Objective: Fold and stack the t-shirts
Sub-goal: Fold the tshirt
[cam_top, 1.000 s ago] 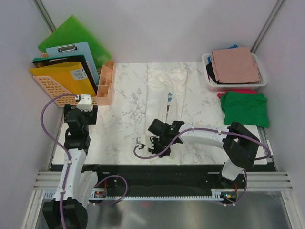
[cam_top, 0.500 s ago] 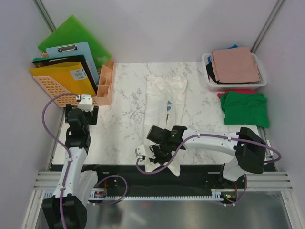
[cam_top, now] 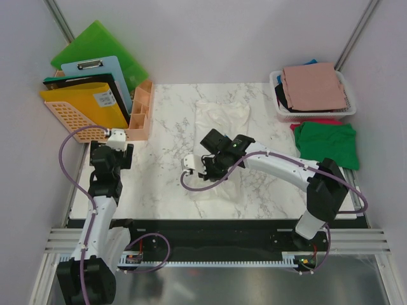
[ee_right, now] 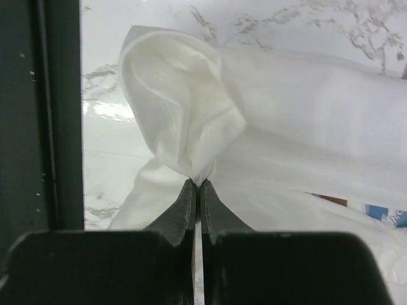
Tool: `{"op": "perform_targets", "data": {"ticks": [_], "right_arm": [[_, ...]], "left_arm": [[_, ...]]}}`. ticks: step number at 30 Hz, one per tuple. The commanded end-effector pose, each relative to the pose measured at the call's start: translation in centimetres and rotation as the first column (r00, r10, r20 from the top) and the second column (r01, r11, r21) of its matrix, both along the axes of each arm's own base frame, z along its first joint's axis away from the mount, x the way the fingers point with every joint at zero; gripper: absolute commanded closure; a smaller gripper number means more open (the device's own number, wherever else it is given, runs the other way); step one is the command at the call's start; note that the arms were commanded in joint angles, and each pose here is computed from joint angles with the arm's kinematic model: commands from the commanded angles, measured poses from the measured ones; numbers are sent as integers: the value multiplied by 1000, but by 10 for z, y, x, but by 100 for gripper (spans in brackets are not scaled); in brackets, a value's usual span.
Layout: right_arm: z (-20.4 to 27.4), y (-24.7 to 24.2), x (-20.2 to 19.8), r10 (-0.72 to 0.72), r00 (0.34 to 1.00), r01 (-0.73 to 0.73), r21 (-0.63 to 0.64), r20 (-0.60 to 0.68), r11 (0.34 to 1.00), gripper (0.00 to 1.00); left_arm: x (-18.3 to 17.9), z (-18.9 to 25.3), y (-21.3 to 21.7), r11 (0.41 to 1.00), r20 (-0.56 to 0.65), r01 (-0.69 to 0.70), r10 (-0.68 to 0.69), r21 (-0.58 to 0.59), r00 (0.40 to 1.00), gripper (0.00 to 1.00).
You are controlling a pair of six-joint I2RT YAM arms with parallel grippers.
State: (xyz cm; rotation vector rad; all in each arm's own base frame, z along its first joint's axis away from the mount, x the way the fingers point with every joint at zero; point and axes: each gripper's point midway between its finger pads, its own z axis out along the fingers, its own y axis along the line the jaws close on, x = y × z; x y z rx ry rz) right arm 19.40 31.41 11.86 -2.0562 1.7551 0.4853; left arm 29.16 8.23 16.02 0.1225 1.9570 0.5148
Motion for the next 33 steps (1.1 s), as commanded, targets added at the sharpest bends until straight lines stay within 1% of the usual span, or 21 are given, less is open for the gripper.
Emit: {"op": "perform_targets", "data": {"ticks": [1, 2, 5, 8, 9, 10, 13, 22, 27, 29, 30, 31, 32, 33], "right_arm": [[8, -1, 38, 9, 999, -9, 5, 44, 1000, 100], [15, 1, 47, 3, 998, -4, 22, 62, 1000, 100], [20, -1, 75, -15, 995, 13, 18, 102, 1000, 100], [23, -4, 99, -33, 993, 31, 19, 117, 999, 100], [17, -7, 107, -46, 993, 45, 8, 106, 999, 100], [22, -5, 115, -43, 991, 41, 17, 125, 999, 100], [18, -8, 132, -64, 990, 64, 4, 127, 998, 100], [-11, -25, 171, -130, 987, 134, -34, 95, 990, 100], [-22, -39, 191, -178, 979, 183, -47, 103, 982, 100], [-22, -37, 198, -195, 973, 200, -29, 124, 979, 100], [-20, -39, 201, -208, 969, 213, -24, 132, 977, 97], [-22, -40, 202, -218, 967, 223, -25, 134, 974, 82], [-19, -38, 209, -234, 959, 238, -7, 158, 971, 72], [-19, -39, 209, -241, 957, 246, -8, 164, 969, 60]], "left_arm": [[2, 8, -1, 1000, 43, 10, -10, 5, 999, 0], [2, 9, -1, 1000, 42, 13, -13, 6, 999, 0], [1, 6, -1, 1000, 33, 15, -15, 6, 999, 0], [1, 1, -2, 1000, 20, 20, -20, 4, 1000, 0], [1, 0, -2, 1000, 18, 19, -19, 2, 1000, 0], [0, -3, -2, 1000, 11, 20, -20, 3, 1000, 0], [-1, -5, -2, 1000, 7, 23, -23, 6, 1000, 0], [-3, -9, -3, 999, -4, 35, -35, 23, 999, 0], [-4, -12, -6, 999, -12, 50, -50, 10, 999, 0], [-4, -14, -8, 998, -17, 60, -60, 4, 998, 0], [-5, -14, -9, 998, -20, 61, -61, -2, 998, 0], [-4, -16, -9, 998, -25, 64, -64, -2, 998, 0], [-5, -16, -9, 998, -28, 66, -66, -2, 997, 0], [-5, -17, -10, 998, -33, 68, -68, -3, 997, 0]]}}
